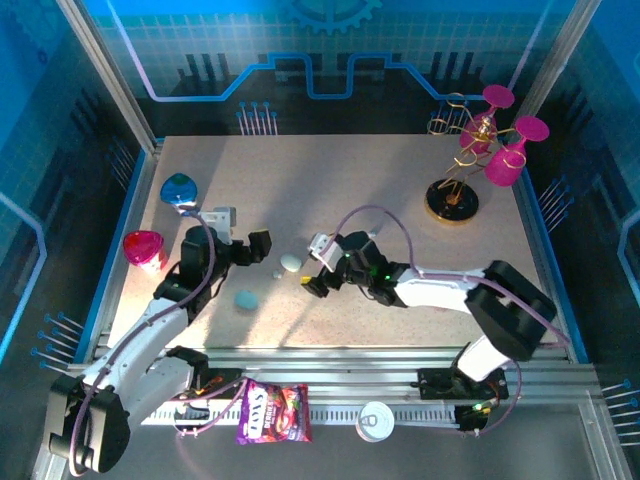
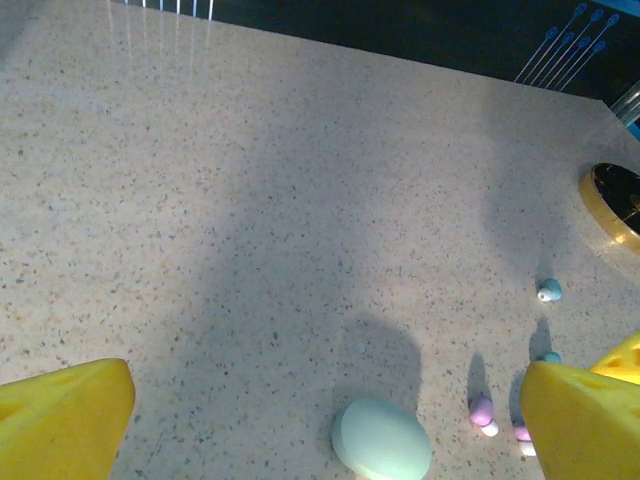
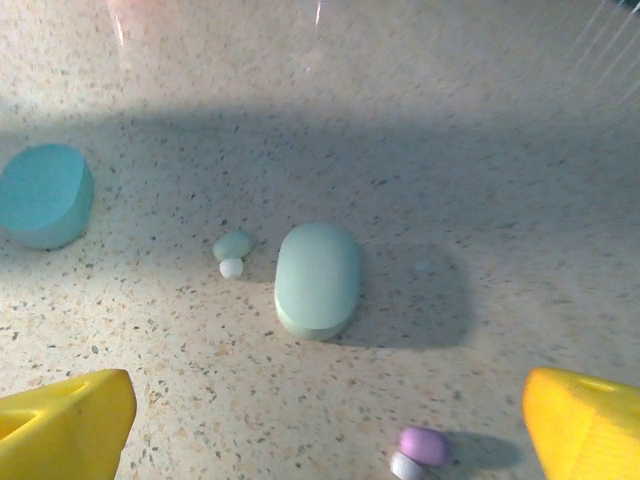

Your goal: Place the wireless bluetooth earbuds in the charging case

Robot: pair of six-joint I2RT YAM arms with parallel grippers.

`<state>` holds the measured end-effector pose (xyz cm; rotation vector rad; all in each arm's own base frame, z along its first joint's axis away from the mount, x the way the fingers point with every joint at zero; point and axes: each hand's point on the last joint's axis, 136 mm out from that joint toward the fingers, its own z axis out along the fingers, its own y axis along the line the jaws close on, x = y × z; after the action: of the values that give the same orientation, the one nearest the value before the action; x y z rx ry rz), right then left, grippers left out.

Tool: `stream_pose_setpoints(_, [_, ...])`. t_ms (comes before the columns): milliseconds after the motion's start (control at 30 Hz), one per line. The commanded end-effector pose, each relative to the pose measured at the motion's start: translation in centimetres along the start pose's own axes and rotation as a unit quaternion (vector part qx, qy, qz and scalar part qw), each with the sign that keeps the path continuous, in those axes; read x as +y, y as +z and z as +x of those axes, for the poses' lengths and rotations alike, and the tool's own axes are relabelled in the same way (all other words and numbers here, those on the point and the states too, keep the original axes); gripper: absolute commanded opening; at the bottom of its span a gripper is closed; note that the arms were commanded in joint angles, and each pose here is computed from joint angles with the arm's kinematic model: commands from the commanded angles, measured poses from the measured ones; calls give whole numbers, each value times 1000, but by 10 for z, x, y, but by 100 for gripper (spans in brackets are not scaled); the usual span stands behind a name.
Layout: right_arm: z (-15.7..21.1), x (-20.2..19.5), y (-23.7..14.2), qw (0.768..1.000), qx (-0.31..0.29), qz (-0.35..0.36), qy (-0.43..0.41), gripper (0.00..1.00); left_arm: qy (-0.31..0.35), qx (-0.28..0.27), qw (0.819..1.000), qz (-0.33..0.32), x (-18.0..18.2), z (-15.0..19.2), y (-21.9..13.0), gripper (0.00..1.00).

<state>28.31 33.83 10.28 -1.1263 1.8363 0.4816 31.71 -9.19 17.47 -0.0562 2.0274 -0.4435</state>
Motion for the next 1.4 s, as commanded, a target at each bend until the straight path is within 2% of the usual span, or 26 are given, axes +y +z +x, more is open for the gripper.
stream_pose_setpoints(0, [-12,9,22,1000,-22,-14,-10,100,-22,13,1000,10,-3,8,-2,99])
stream_pose_setpoints(233, [3,19,54,999,-7,-35,1,99,-27,4,1000,3,1,9,-6,99])
stream_pose_setpoints(433, [16,19,67,999,9,-44,15,81,-27,5,1000,-1,4,14,-9,99])
stream_pose_setpoints(1000, [20,12,93,998,19,-52,16,59,-33,4,999,3,2,13,-13,99])
stream_pose_setpoints(1133, [25,13,95,998,25,-53,14,57,-33,2,999,4,1,12,-14,99])
stream_pose_setpoints(1367, [25,15,94,998,27,-60,14,40,-35,2,999,6,1,12,-14,99])
